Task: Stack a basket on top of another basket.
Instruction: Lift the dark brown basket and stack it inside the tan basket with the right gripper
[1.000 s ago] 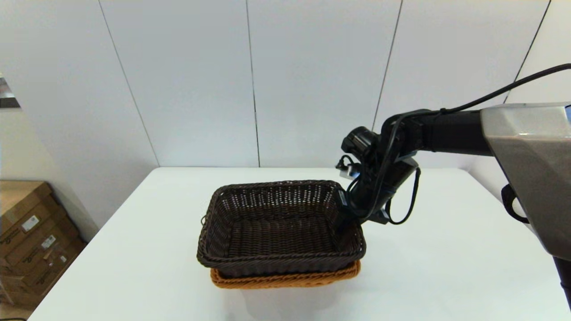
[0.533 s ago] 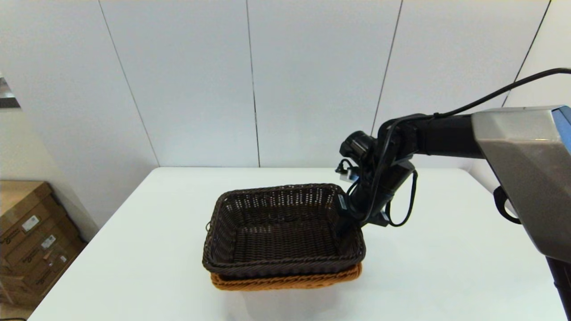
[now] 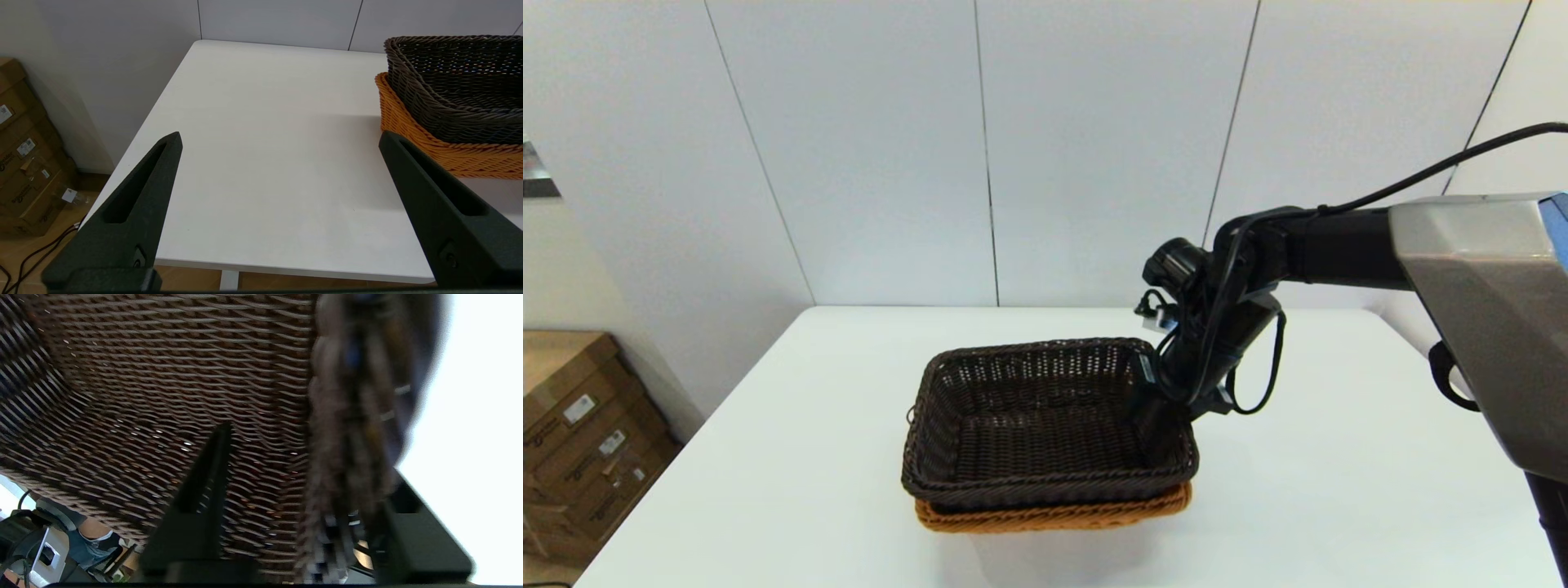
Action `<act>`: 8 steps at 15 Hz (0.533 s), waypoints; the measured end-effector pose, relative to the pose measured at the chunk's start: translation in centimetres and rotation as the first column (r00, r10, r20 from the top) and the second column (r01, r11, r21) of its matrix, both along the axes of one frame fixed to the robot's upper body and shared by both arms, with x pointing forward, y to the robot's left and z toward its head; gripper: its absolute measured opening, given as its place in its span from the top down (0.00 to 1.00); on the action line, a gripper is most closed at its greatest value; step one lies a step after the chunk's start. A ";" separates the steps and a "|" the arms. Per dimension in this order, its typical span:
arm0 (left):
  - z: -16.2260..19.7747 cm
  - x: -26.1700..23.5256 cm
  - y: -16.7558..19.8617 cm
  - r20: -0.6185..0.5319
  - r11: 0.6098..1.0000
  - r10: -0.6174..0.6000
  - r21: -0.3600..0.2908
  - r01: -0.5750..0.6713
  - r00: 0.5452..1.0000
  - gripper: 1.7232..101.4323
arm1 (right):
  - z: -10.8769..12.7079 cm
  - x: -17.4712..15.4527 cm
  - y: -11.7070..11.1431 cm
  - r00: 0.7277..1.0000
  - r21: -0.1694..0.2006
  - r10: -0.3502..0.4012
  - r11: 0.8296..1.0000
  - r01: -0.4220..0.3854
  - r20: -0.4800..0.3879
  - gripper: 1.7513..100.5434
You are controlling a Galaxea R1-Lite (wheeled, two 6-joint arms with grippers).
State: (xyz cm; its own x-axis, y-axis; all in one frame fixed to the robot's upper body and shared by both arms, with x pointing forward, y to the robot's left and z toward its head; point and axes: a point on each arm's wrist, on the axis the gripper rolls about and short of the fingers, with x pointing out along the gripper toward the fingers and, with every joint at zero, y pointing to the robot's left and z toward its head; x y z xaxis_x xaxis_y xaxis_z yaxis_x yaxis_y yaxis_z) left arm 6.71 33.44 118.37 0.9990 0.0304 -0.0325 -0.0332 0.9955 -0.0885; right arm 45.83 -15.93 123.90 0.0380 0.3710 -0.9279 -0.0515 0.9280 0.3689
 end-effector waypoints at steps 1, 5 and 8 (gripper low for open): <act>0.0 0.0 0.0 0.000 1.000 0.000 0.000 0.000 1.000 0.04 | 0.3 -0.1 -0.1 1.000 0.002 -0.001 1.000 0.001 0.006 0.39; 0.0 0.0 0.0 0.000 1.000 -0.001 0.000 0.001 1.000 0.04 | 1.9 -0.5 -0.3 0.999 0.019 -0.002 1.000 0.001 0.046 0.24; 0.0 0.0 0.0 0.000 1.000 -0.001 0.000 0.001 1.000 0.04 | 3.1 -1.0 -0.4 0.997 0.033 -0.001 0.999 -0.001 0.073 0.17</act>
